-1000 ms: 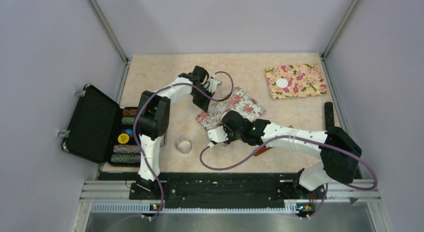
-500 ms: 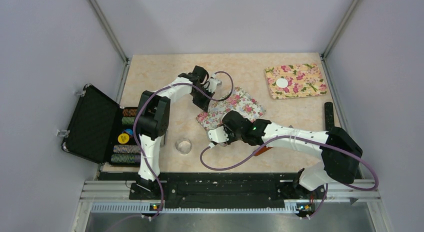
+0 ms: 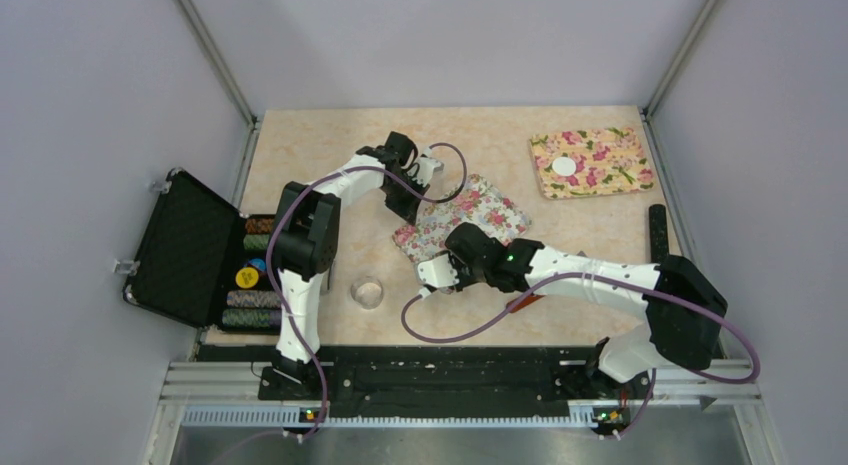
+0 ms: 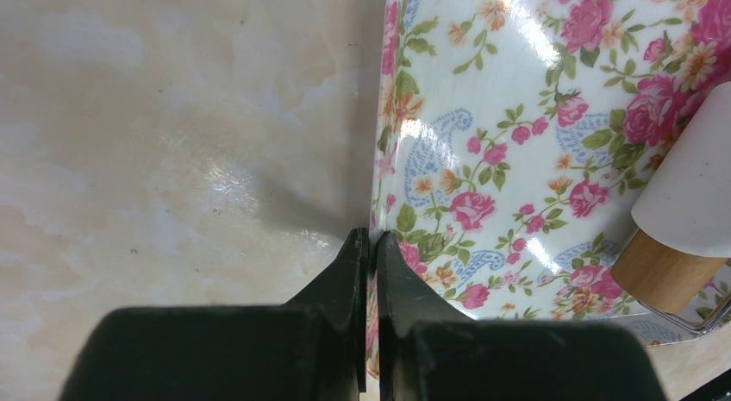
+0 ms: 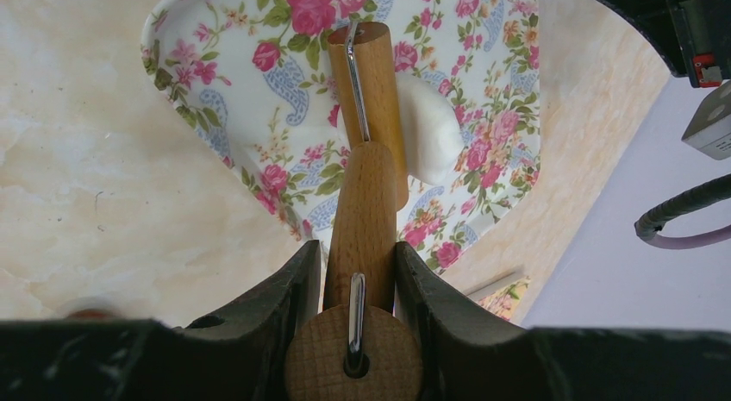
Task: Roll out the dumpling wrappers from the dough
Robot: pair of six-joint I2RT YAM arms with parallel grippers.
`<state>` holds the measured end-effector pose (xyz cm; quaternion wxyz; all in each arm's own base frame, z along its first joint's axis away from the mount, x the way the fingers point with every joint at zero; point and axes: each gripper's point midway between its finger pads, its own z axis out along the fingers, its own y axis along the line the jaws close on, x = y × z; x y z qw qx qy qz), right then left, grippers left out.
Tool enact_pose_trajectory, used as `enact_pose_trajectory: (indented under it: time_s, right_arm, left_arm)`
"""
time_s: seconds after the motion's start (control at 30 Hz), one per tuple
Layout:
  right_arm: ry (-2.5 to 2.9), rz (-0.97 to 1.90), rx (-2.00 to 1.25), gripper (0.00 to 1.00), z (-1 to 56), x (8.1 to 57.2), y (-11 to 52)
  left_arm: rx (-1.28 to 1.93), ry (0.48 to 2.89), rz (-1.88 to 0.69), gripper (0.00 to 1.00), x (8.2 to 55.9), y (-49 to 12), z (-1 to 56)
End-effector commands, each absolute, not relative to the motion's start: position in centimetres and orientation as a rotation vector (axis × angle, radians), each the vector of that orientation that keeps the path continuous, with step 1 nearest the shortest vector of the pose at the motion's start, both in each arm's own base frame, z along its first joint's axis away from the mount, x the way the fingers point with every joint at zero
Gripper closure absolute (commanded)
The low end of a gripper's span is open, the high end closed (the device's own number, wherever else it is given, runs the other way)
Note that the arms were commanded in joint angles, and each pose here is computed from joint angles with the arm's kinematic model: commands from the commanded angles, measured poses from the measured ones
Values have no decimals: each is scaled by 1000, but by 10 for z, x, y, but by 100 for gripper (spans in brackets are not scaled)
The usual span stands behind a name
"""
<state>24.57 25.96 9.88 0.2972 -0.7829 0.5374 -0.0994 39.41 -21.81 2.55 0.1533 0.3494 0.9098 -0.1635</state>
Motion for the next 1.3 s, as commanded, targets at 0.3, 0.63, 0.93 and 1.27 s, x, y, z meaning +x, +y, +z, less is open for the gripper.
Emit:
enact_pose_trajectory:
  time_s: [0.3,0.63,0.93,1.27]
  right_arm:
    - [1668,-66,-2462,100,35,164,198]
    - [1663,-64,-2466,100,40,162,198]
    - [1656,-71,-2461,100,47,163,199]
    - [1647,-71,-2451,100,55,163,201]
  left_arm:
    - [988,2638,-433,100,397,-215,12]
    - [987,2639,-432,100,398,-215,12]
    - [987,2638,-435,100,397,-215,12]
    - [985,2638,-437,100,398,-214,13]
